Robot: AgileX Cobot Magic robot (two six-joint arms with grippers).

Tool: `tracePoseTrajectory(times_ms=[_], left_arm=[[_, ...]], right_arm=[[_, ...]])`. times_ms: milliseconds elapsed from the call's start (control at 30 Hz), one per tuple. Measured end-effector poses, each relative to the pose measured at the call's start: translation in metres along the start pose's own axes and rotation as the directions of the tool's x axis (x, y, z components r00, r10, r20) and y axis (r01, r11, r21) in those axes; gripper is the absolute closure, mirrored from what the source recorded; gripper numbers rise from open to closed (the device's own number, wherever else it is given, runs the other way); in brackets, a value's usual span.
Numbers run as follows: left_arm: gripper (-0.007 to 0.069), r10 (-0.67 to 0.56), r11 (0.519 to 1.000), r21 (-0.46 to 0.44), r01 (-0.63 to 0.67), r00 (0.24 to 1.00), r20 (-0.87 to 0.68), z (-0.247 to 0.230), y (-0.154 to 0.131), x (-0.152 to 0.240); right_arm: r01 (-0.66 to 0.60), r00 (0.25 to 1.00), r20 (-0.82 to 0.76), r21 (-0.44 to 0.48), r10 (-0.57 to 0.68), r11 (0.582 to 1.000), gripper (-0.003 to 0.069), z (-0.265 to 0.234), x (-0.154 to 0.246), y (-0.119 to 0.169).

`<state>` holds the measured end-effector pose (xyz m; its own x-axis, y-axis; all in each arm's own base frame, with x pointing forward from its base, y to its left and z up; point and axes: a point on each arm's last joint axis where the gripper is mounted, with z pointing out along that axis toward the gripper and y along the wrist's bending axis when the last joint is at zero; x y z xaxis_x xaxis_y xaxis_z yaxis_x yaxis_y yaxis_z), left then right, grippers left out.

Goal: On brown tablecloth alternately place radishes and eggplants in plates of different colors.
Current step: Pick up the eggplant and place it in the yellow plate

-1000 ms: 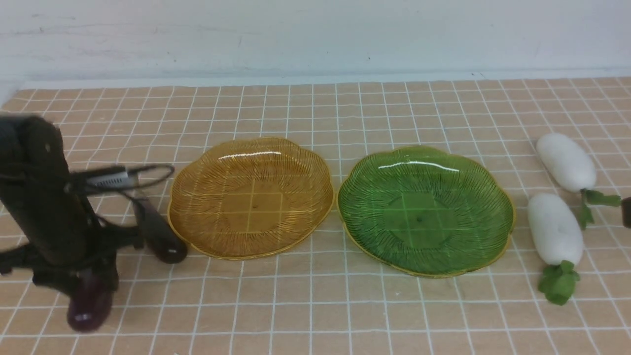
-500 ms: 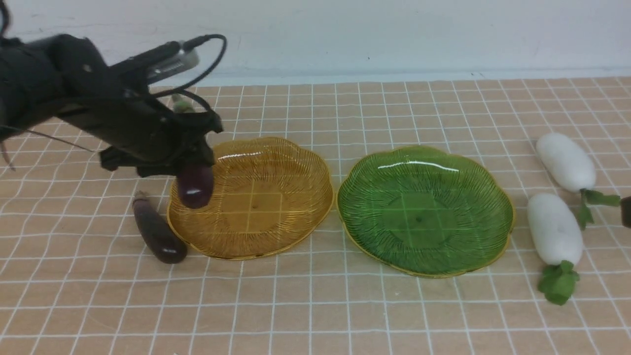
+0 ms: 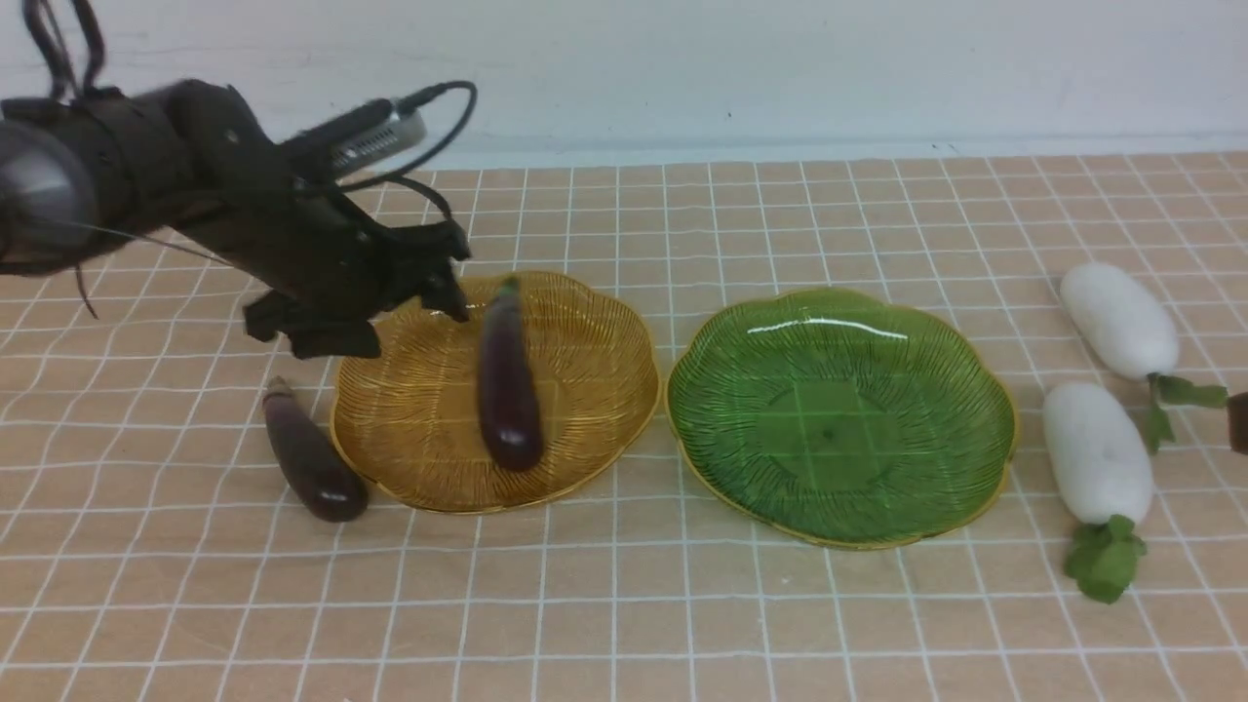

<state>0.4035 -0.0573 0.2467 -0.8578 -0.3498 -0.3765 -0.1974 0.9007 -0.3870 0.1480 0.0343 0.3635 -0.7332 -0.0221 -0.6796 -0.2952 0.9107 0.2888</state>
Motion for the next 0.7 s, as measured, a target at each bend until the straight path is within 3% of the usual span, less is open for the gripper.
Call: tracePoseTrajectory(times_ms=[33, 133, 200, 267, 333, 467, 700], left_arm=[[0.0175, -0.014, 1.0, -0.022, 0.014, 1.0, -0.004, -0.005, 0.008, -0.004], [0.0479, -0.105, 0.989, -0.111, 0.102, 0.994, -0.025, -0.02, 0.05, -0.017], [0.0587, -0.155, 0.978, -0.149, 0.147, 0.987, -0.039, -0.025, 0.074, -0.021], [0.0613, -0.169, 0.974, -0.163, 0.159, 0.984, -0.052, -0.023, 0.083, -0.022], [0.0606, -0.153, 0.976, -0.167, 0.139, 0.986, -0.073, -0.015, 0.085, -0.021], [0.0505, -0.139, 0.978, -0.175, 0.117, 0.984, -0.116, 0.005, 0.088, -0.018], [0.0215, -0.152, 0.977, -0.169, 0.131, 0.981, -0.118, 0.025, 0.092, -0.017]], right_arm=[[0.0, 1.0, -0.005, -0.002, 0.0, 1.0, 0.0676, 0.0, 0.0, 0.0], [0.0, 1.0, -0.011, -0.004, 0.0, 1.0, 0.0676, 0.0, 0.001, 0.0], [0.0, 1.0, -0.011, -0.004, 0.0, 1.0, 0.0676, 0.0, 0.001, 0.0], [0.0, 1.0, -0.011, -0.004, 0.0, 1.0, 0.0676, 0.0, 0.001, 0.0], [0.0, 1.0, -0.012, -0.004, 0.0, 1.0, 0.0676, 0.0, 0.001, 0.0], [0.0, 1.0, -0.013, -0.004, 0.0, 1.0, 0.0676, 0.0, 0.001, 0.0], [0.0, 1.0, -0.014, -0.004, 0.0, 1.0, 0.0676, 0.0, 0.001, 0.0]])
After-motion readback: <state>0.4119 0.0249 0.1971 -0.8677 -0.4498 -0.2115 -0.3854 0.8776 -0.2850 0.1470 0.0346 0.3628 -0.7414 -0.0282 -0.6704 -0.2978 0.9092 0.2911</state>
